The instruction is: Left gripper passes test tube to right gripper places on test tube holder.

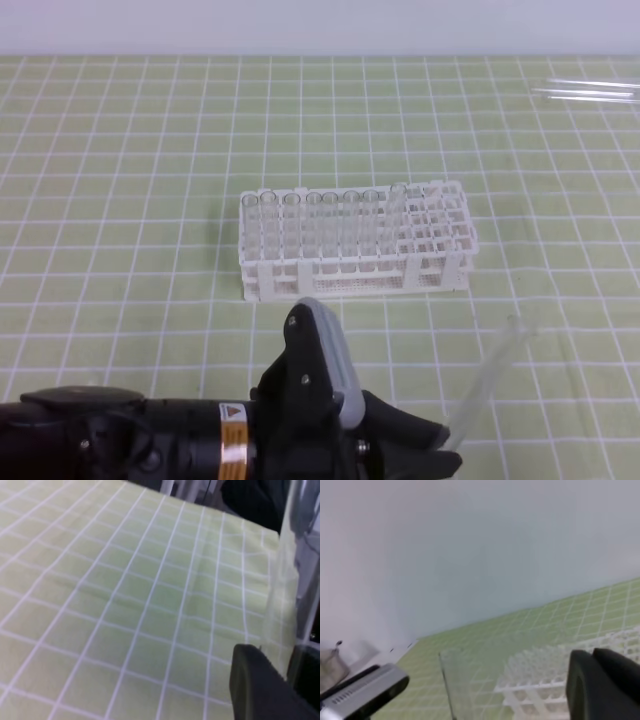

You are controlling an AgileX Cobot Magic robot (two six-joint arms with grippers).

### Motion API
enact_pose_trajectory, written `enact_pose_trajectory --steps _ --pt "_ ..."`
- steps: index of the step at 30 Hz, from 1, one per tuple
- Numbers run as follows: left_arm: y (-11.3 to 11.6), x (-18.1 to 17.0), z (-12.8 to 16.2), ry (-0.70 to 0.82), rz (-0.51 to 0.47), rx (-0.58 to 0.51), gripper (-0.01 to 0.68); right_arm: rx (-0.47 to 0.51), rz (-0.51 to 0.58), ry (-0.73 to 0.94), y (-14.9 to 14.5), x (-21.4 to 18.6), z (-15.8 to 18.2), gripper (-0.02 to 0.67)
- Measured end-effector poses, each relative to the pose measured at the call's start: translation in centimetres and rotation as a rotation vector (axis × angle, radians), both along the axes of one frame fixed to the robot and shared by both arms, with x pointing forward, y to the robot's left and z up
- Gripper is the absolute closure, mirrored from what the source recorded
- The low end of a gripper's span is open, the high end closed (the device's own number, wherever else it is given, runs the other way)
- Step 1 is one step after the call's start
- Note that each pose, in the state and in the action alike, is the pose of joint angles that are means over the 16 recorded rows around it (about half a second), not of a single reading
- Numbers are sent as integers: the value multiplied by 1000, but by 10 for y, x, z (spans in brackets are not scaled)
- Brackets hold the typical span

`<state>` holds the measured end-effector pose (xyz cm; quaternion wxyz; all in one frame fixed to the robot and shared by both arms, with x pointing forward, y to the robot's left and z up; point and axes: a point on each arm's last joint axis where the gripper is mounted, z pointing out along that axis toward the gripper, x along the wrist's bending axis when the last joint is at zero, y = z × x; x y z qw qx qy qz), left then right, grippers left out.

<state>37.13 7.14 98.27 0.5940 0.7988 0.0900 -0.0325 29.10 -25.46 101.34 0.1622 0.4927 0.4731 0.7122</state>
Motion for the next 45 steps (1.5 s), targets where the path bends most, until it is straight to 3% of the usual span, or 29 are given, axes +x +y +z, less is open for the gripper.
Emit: enact_pose_trajectory --steps 10,18,30,45 --pt "-1 -2 3 -34 -29 -40 662 -232 217 -113 18 21 27 398" --pt "-1 -2 4 -36 -30 -46 656 -316 358 -175 29 39 44 256" --pt "-2 -1 7 -67 -35 -79 637 -332 471 -193 37 48 46 230" --pt "-3 0 12 -108 -24 -137 631 -351 492 -226 38 50 49 230"
